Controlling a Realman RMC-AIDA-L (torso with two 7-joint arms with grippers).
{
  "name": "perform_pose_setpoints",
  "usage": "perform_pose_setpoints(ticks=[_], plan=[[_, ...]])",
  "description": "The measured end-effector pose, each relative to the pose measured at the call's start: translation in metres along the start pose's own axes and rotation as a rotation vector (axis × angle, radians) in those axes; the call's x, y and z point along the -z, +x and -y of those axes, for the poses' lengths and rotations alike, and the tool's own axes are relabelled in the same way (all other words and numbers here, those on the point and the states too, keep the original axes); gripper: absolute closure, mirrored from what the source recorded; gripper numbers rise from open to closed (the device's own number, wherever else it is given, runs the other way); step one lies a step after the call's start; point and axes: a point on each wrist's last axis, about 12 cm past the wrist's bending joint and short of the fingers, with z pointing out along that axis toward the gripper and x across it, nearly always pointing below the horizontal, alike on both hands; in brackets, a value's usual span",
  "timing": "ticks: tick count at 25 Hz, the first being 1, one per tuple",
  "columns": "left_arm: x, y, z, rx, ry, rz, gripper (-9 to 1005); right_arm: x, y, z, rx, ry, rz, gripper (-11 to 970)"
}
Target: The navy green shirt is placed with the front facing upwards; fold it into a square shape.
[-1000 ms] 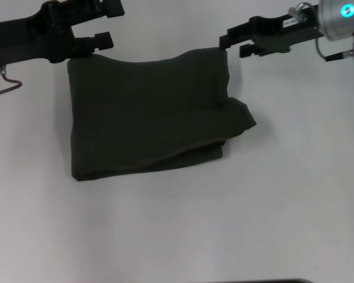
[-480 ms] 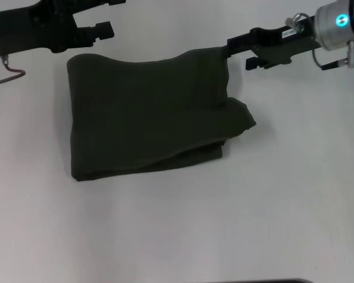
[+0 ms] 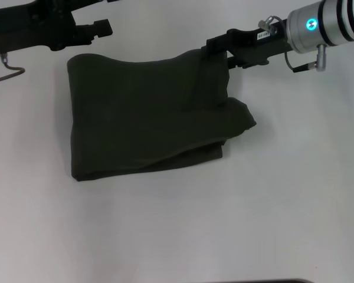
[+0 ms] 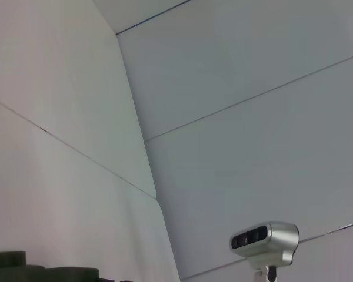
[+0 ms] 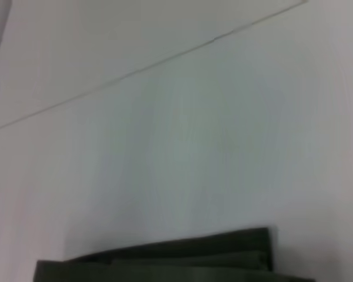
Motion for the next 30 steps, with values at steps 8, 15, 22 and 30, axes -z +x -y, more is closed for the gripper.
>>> perform_pose_setpoints(ticks=[8, 15, 22, 30], plan=[[-0.001, 0.001, 0.001, -0.003, 0.004, -0.013, 47, 0.003, -0.001, 0.001, -0.019, -0.042, 0.033, 338], [0.000, 0.002, 0.000, -0.003, 0.003, -0.013, 47, 0.002, -0.001, -0.002, -0.011, -0.047, 0.025, 640], [0.000, 0.002, 0.000, -0.002, 0.002, -0.013, 46, 0.005, -0.006, -0.006, -0.006, -0.061, 0.044, 889], [0.000, 0.001, 0.001, -0.003, 0.004, -0.011, 46, 0.008, -0.017, -0.017, 0.051, -0.110, 0.106, 925]])
